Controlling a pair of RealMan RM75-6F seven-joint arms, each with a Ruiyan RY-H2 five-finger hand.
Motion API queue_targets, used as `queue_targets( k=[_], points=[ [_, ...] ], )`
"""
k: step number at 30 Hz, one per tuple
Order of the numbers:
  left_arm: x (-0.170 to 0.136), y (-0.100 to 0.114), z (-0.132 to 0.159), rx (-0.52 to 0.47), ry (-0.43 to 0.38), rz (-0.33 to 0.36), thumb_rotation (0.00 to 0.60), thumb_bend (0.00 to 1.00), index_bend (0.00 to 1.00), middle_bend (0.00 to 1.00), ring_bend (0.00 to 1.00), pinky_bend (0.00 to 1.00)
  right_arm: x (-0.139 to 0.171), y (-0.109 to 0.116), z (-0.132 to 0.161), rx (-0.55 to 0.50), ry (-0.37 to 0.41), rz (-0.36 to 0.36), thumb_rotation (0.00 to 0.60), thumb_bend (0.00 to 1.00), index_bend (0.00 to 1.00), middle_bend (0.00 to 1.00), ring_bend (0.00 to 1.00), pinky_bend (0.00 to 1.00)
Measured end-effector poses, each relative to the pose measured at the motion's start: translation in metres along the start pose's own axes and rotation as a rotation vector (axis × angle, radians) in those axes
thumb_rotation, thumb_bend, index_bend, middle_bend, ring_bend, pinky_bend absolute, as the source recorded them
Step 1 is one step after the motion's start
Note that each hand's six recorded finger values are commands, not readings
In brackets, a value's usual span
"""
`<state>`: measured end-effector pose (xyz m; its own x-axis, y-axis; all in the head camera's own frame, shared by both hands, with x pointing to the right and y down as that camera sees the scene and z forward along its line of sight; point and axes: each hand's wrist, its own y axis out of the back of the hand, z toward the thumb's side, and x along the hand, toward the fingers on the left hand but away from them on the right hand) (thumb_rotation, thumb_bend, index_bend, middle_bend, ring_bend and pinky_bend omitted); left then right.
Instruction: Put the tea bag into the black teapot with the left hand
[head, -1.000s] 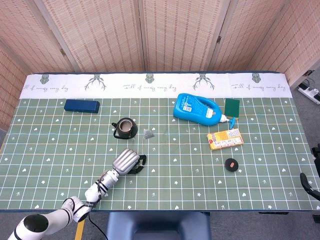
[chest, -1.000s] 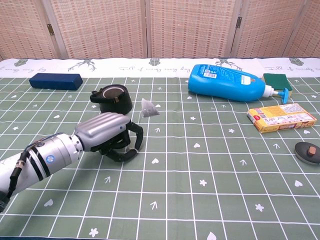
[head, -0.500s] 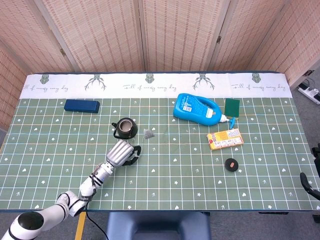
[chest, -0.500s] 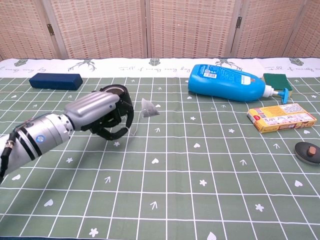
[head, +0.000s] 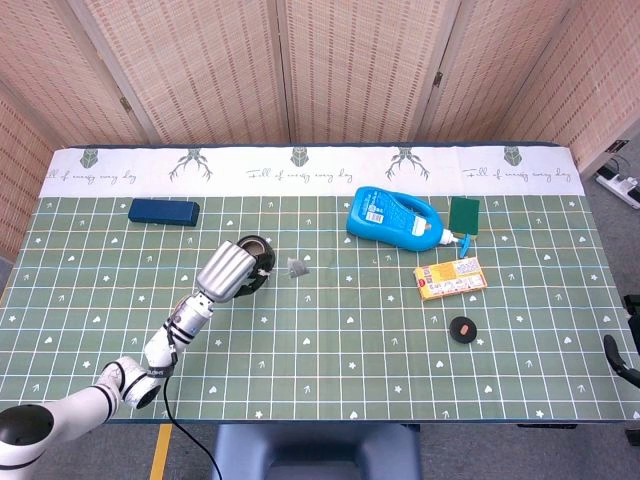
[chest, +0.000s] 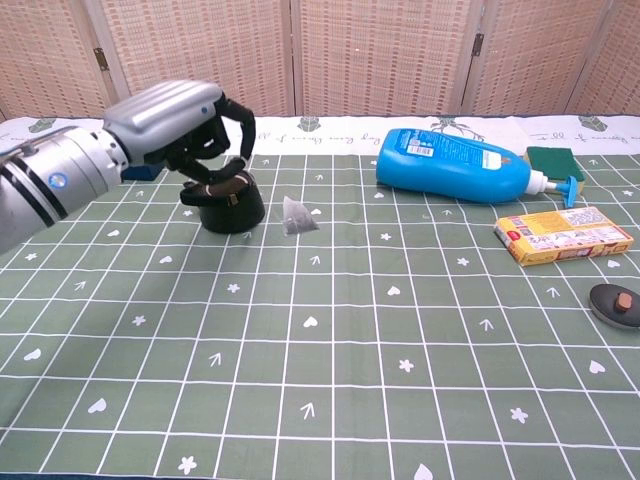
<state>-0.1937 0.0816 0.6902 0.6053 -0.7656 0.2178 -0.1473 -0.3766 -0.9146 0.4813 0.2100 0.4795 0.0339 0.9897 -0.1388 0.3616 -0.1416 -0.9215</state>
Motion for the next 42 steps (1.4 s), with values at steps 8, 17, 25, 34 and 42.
queue_targets(
  k=[8,17,25,34,42],
  points=[
    [0.022,0.031,0.006,0.039,-0.026,0.06,0.6,0.58,0.63,1.0,0.98,1.0,-0.004,0.001,-0.005,0.002,-0.03,-0.012,0.6,0.42,0.0,0.0,0.0,0.0],
    [0.042,0.06,-0.002,0.065,-0.019,0.09,0.6,0.58,0.63,1.0,0.98,1.0,-0.006,-0.002,-0.005,0.016,-0.046,-0.013,0.6,0.42,0.0,0.0,0.0,0.0],
    [0.053,0.086,-0.016,0.083,-0.011,0.11,0.6,0.58,0.63,1.0,0.97,1.0,-0.01,-0.005,-0.008,0.023,-0.072,-0.01,0.6,0.42,0.0,0.0,0.0,0.0],
    [0.051,0.099,-0.042,0.083,0.037,0.112,0.6,0.58,0.63,1.0,0.97,1.0,-0.016,-0.01,-0.011,0.032,-0.091,0.008,0.6,0.42,0.0,0.0,0.0,0.0],
    [0.045,0.087,-0.059,0.086,0.051,0.067,0.6,0.58,0.63,1.0,0.97,1.0,-0.019,-0.015,-0.01,0.048,-0.097,0.016,0.6,0.42,0.0,0.0,0.0,0.0]
  ],
)
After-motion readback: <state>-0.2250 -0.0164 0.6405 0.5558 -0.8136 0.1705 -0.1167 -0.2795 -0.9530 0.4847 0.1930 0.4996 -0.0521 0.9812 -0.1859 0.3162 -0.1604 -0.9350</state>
